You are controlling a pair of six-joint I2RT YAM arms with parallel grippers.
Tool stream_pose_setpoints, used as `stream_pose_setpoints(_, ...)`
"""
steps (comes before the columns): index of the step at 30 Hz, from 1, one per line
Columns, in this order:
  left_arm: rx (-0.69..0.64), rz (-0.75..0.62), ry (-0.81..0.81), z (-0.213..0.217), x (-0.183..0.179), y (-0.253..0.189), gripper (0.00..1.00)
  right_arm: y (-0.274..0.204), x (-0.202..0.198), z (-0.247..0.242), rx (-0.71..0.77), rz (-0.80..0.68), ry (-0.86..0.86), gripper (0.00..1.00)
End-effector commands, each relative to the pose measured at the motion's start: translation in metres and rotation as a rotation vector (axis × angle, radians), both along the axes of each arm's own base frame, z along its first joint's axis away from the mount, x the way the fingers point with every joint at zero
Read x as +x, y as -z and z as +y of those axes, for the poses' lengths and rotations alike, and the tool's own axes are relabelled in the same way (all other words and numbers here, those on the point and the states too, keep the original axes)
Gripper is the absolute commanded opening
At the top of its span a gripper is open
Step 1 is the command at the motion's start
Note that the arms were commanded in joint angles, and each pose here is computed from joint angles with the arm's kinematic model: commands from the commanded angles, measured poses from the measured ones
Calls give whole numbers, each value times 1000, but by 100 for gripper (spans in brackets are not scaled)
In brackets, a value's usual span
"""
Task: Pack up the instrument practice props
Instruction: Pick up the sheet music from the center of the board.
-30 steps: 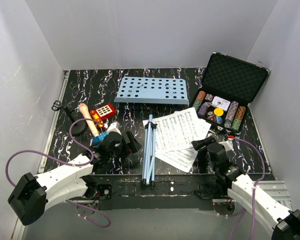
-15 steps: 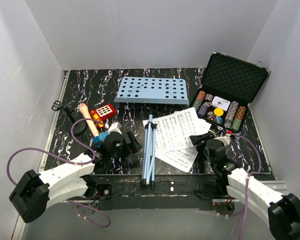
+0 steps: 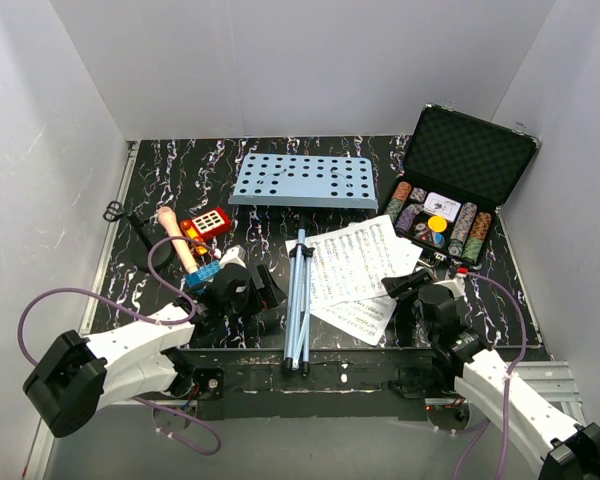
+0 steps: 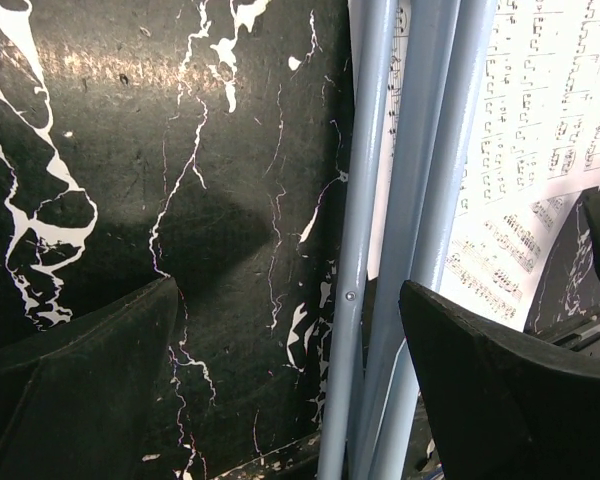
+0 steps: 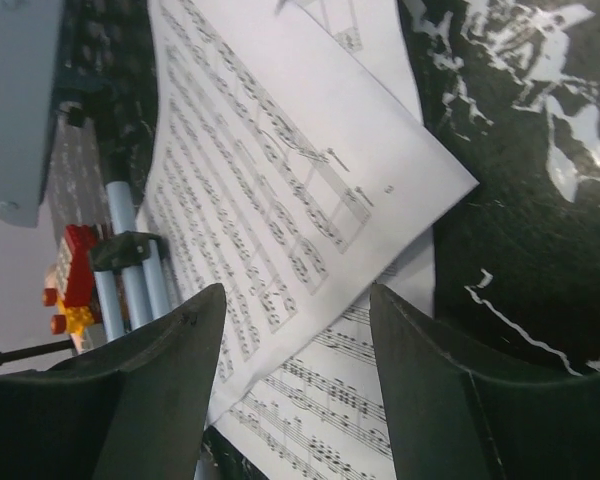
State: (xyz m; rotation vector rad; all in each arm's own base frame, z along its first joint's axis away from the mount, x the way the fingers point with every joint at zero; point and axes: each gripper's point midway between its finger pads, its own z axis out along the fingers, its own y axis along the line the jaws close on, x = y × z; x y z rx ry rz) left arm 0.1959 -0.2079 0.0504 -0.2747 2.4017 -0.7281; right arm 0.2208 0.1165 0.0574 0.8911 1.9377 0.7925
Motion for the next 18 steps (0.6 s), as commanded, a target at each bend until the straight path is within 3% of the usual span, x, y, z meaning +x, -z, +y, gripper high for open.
stream_pose_setpoints(1, -30, -17, 17, -8, 2, -9, 93, 32, -16, -10, -56, 127, 12, 68)
stream_pose_setpoints(8, -36, -32, 14, -6, 1, -13, 93, 33, -12, -12, -79, 149, 33, 68)
stream_pose_setpoints(18, -29, -52, 13, -1, 0, -16, 93, 22, 10, -9, -45, 48, 70, 67)
